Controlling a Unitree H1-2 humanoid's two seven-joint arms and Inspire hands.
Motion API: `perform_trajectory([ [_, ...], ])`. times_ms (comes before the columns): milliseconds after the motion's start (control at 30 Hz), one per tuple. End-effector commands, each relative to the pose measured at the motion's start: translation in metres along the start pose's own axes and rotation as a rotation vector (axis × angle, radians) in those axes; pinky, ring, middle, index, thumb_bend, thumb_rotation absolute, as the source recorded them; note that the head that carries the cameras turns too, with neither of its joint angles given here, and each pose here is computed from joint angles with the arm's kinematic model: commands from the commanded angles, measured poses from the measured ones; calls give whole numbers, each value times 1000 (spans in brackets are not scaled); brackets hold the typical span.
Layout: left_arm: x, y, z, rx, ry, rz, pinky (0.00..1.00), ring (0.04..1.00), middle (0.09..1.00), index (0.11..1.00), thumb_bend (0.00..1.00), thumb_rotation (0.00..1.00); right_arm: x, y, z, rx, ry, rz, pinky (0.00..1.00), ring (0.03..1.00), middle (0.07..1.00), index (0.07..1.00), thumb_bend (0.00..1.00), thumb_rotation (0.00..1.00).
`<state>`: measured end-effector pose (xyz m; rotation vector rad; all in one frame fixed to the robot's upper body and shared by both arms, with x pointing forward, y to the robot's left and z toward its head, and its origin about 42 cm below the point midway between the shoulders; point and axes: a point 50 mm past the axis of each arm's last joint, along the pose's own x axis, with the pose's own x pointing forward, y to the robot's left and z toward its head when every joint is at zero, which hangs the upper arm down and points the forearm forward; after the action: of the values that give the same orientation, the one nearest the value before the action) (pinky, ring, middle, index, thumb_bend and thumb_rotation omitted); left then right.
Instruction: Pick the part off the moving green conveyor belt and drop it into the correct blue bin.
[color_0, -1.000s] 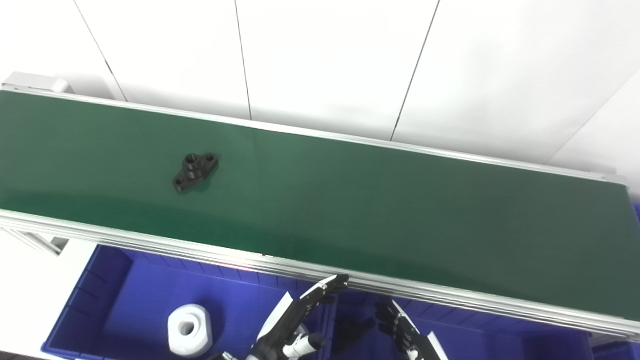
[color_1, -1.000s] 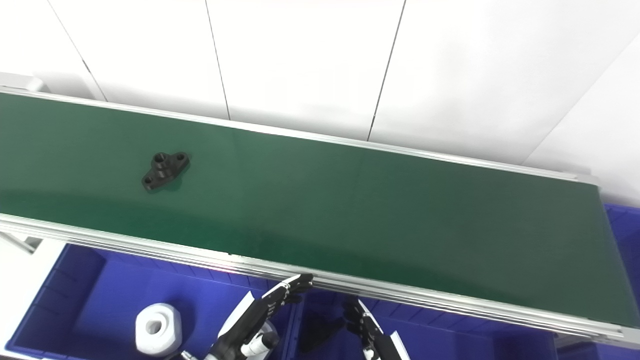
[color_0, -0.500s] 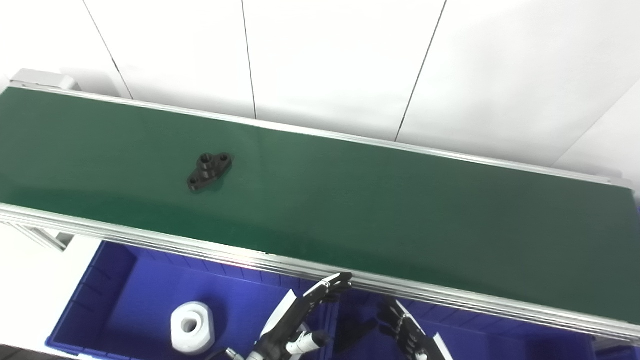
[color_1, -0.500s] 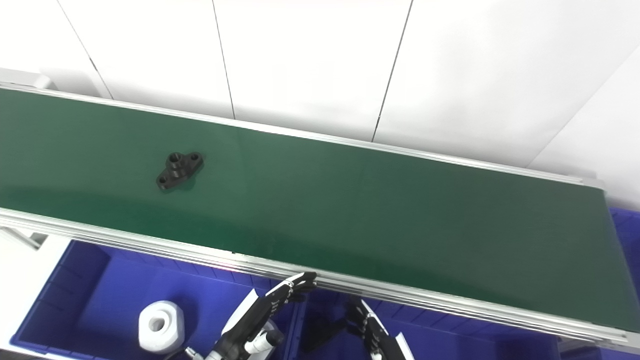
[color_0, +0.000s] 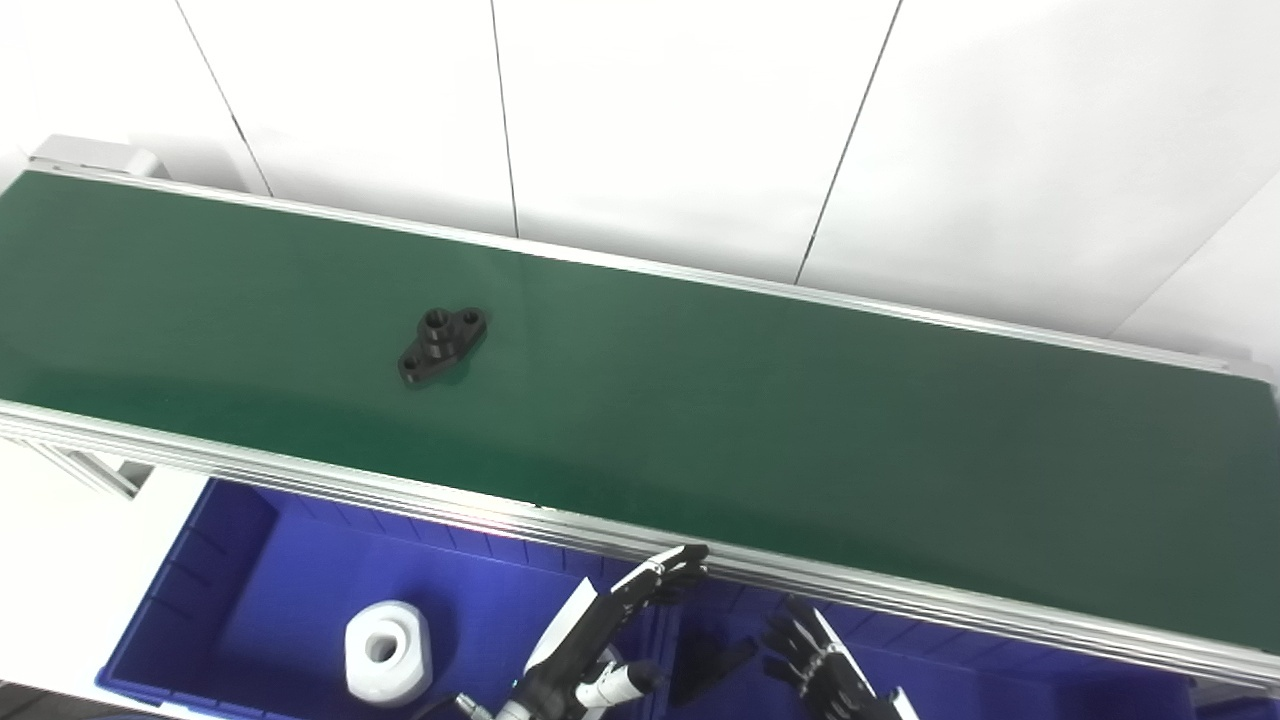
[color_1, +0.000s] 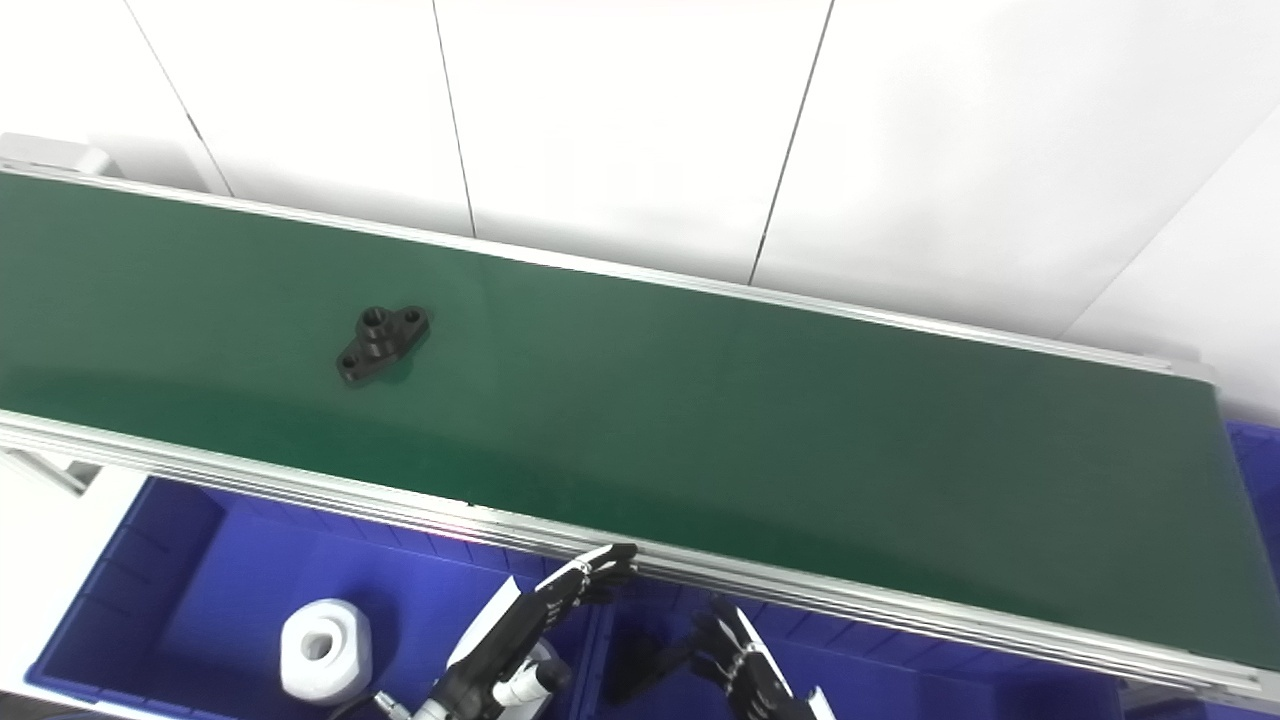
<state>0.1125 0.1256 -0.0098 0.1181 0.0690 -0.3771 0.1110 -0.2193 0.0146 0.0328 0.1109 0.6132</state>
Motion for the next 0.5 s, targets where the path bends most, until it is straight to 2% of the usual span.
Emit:
perform_trajectory([
  [0, 3, -15, 0, -4, 21, -47, 843, 918, 903, 885, 940, 989, 4, 2, 13, -5, -84, 22, 879, 922, 933, 992, 965, 1000],
  [467, 7, -15, -2, -8, 28, -55, 845, 922, 907, 887, 926, 987, 29, -11, 52, -58, -220, 37, 843, 893, 912, 971, 962, 1000],
])
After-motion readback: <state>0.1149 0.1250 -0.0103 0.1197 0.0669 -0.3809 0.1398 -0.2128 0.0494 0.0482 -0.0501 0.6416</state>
